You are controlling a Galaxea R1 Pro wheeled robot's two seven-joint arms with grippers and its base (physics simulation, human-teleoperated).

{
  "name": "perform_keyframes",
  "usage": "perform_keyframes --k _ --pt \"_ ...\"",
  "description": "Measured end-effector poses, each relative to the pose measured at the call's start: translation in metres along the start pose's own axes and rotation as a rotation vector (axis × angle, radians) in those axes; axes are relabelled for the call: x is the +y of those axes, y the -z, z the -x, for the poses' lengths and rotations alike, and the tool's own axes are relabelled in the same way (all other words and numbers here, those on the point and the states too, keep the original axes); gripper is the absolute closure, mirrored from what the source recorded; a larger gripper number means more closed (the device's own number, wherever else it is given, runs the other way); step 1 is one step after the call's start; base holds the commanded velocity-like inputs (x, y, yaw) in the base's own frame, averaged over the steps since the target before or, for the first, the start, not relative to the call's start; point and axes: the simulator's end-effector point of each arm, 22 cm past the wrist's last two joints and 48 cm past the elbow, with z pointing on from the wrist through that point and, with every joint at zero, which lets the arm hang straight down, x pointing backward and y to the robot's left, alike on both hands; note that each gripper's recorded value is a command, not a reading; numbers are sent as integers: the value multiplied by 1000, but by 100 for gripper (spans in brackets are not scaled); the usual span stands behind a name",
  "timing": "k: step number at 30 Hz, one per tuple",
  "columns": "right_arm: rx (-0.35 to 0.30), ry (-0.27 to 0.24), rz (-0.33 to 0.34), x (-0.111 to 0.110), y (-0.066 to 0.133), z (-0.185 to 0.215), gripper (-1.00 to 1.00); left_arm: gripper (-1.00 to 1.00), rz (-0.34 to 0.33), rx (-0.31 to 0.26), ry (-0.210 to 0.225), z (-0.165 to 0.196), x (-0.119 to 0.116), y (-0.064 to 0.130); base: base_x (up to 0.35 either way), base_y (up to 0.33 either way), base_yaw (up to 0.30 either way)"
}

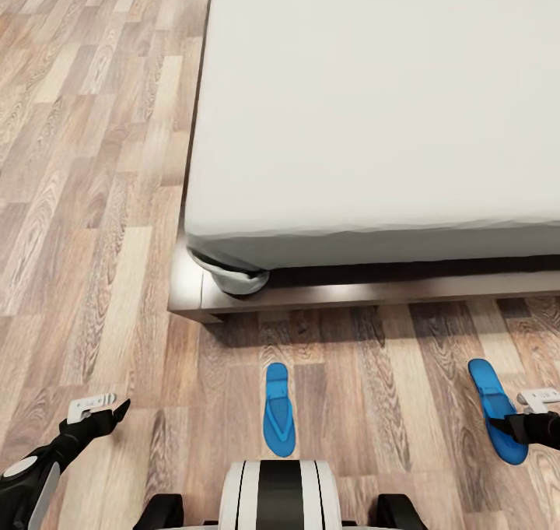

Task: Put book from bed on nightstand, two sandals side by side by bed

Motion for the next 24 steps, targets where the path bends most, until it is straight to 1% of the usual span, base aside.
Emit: perform_keyframes --k 24 --pt "1 1 0 0 0 0 100 -100 0 0 0 0 0 0 0 224 0"
